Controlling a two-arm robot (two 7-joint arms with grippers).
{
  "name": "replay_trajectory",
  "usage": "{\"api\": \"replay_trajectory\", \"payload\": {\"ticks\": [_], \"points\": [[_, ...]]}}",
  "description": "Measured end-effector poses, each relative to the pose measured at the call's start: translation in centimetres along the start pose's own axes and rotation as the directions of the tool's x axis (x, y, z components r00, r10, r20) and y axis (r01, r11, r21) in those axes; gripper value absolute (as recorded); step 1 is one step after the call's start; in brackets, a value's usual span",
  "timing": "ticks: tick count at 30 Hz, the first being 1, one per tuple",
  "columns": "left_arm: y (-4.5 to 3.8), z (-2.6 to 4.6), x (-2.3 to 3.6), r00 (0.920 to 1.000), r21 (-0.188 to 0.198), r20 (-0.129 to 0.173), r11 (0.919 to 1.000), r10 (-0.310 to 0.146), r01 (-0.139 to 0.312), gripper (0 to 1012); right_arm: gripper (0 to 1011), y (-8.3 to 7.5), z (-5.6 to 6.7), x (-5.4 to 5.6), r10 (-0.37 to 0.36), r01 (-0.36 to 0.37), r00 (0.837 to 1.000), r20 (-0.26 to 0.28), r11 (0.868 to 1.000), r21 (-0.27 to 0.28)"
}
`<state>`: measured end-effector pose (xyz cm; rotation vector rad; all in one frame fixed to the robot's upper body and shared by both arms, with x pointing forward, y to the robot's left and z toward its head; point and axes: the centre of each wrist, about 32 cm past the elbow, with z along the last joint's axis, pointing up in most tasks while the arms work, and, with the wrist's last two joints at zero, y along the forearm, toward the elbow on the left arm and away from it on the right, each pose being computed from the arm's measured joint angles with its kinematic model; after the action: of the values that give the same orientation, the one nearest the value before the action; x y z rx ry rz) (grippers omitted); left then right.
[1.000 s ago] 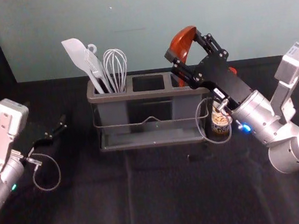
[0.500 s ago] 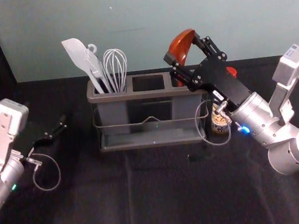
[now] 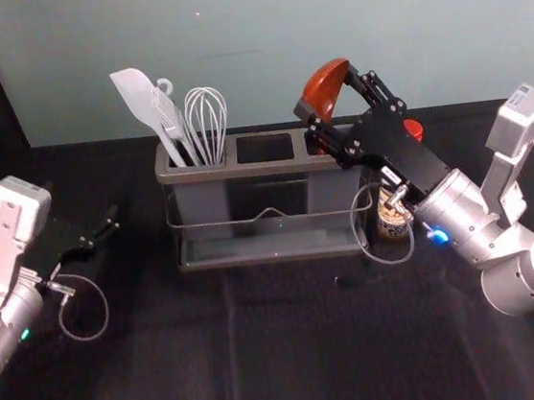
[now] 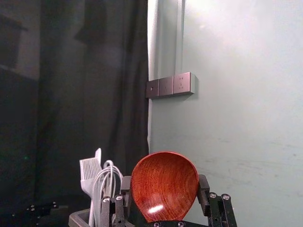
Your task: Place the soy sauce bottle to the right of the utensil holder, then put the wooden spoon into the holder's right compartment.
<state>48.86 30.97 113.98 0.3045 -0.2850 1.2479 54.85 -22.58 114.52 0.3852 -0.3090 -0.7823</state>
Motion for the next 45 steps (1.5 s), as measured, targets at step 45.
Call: {"api": "replay_trajectory", "payload": {"ticks": [45], "points": [[0.00, 0.00, 0.00, 1.0000, 0.000, 0.000, 1.0000, 0.000, 0.000, 1000, 1002, -1.3, 2.0, 2.4, -0.136, 0.125, 0.988, 0.073, 0.983, 0.138]]}}
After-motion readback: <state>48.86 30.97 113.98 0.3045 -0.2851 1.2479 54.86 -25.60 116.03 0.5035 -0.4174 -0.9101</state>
